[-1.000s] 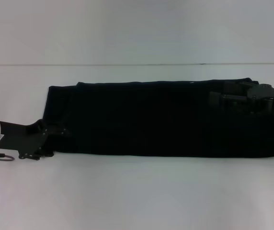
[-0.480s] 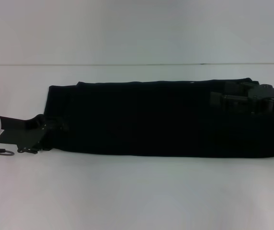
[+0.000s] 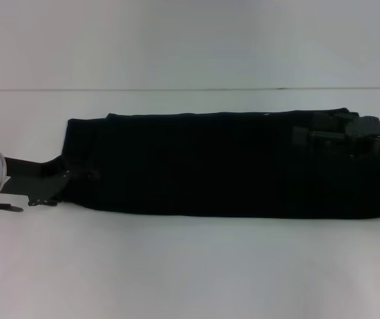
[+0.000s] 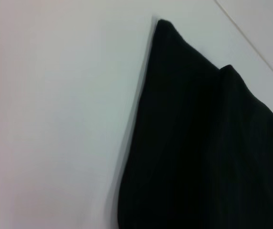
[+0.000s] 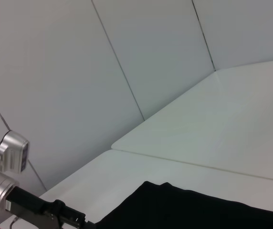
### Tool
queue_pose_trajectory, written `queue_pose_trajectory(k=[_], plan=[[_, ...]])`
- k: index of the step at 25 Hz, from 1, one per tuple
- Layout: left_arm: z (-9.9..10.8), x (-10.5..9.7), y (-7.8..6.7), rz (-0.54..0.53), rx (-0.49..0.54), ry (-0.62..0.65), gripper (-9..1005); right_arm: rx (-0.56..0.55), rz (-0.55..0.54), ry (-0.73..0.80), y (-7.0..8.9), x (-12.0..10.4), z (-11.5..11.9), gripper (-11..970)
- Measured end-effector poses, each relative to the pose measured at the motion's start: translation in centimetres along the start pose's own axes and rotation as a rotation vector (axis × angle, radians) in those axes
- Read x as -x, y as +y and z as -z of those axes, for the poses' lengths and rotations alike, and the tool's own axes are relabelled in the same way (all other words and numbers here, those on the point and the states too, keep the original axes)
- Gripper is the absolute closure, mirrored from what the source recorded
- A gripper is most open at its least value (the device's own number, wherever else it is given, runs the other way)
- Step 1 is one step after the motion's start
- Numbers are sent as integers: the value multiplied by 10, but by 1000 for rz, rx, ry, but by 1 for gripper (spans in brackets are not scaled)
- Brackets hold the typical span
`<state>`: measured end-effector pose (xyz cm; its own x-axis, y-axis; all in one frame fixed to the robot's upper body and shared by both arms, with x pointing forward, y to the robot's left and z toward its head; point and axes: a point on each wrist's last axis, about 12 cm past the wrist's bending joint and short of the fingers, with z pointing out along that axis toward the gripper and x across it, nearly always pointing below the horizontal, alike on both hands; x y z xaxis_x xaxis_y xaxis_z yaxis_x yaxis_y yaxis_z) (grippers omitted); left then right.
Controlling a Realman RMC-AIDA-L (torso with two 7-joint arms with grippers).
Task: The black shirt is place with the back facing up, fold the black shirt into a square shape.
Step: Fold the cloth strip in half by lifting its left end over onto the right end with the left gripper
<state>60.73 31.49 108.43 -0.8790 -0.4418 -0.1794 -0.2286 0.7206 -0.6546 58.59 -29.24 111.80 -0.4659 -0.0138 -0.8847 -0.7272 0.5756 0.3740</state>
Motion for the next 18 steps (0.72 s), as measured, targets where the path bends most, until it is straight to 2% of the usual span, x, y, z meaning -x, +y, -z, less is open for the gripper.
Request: queue_pose_trajectory(k=[9,12,18], plan=[[1,1,5,-20,4,-21,279,-5,2,0,-1,1,1,24],[1,1,5,-23,10,-23,502,-6,3,-1,-1,1,1,24],[0,0,6,-32,15,-29,702,-7,0,-2,-1,1,0,25]])
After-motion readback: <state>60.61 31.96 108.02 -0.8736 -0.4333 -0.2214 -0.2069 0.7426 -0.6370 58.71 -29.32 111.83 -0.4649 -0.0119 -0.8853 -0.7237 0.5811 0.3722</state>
